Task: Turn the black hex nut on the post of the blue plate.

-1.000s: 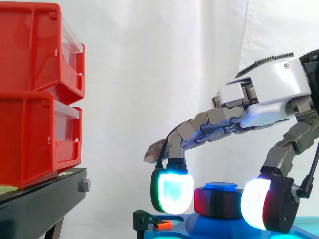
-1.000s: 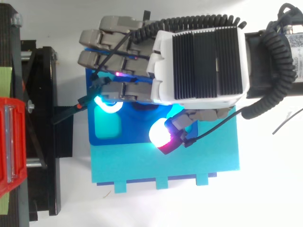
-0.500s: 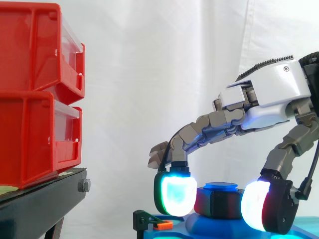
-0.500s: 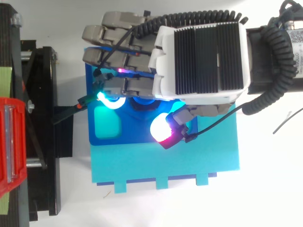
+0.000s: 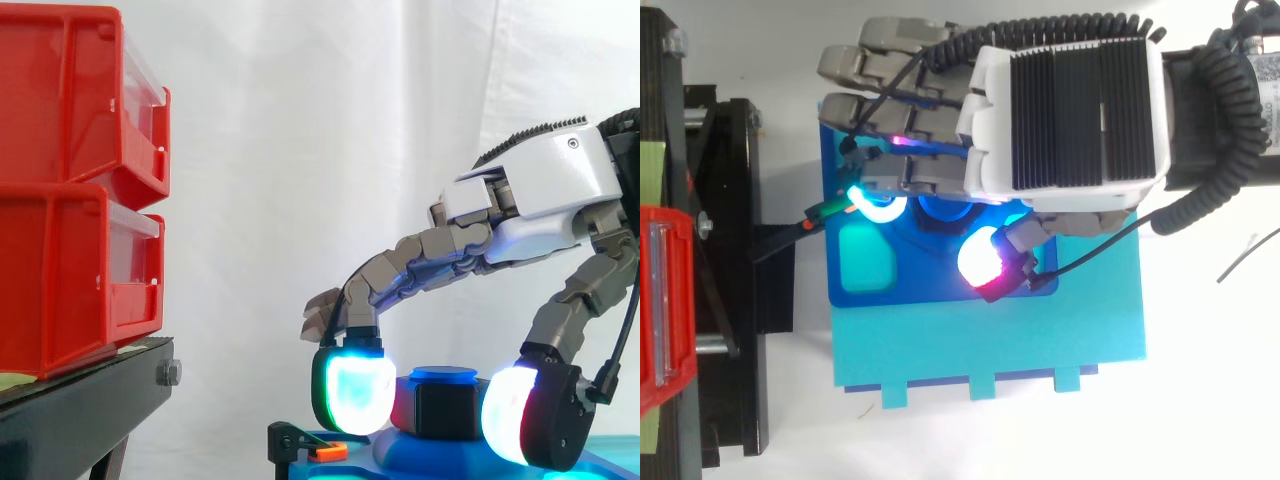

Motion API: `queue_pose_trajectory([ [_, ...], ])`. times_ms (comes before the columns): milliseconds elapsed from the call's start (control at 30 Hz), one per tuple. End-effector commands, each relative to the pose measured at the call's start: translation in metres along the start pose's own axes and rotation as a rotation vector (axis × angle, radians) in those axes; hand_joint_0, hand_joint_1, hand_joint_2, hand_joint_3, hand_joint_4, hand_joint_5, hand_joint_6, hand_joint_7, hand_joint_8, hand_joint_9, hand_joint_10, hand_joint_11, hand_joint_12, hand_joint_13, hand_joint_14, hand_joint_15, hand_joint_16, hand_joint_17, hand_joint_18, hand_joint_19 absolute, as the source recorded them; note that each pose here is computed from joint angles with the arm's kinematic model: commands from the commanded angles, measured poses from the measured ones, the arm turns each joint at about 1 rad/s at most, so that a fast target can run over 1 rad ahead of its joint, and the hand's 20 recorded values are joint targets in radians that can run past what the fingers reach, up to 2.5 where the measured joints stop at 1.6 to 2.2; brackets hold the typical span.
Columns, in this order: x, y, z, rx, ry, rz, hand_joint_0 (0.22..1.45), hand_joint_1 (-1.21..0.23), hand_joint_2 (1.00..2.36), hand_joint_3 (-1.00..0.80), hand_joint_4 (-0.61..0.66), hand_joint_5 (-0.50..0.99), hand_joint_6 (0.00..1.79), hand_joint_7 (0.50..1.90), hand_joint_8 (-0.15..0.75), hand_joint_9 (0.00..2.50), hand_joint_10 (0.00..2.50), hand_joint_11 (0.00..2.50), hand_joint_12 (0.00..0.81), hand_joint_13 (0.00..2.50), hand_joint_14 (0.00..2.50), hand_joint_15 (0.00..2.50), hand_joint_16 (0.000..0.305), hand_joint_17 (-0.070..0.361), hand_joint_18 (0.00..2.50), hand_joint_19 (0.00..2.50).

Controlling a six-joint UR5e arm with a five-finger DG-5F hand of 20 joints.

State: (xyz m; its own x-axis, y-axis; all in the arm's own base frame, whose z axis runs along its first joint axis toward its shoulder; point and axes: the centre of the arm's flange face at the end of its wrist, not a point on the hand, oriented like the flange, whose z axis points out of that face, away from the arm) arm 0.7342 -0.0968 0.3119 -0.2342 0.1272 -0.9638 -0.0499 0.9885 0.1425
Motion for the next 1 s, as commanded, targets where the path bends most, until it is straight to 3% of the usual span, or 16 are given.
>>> queue_pose_trajectory([
  [0,0.0014,-0.0015,-0.0003,0.002,0.004,0.001,0.58,-0.83,1.0,-0.5,0.19,-0.21,0.5,1.0,0.227,0.25,0.0,0.0,0.343,0.09,0.0,0.0,0.049,0.111,0.0,0.0],
  [733,0.0004,-0.0023,-0.0012,0.002,0.004,0.001,0.6,-0.85,1.0,-0.5,0.2,-0.2,0.5,1.01,0.227,0.28,0.0,0.0,0.339,0.13,0.0,0.0,0.047,0.107,0.0,0.0],
  [967,0.0002,-0.0023,-0.001,0.002,0.003,0.001,0.55,-0.84,1.0,-0.5,0.2,-0.2,0.5,1.01,0.232,0.28,0.0,0.0,0.346,0.13,0.0,0.0,0.048,0.109,0.0,0.0],
])
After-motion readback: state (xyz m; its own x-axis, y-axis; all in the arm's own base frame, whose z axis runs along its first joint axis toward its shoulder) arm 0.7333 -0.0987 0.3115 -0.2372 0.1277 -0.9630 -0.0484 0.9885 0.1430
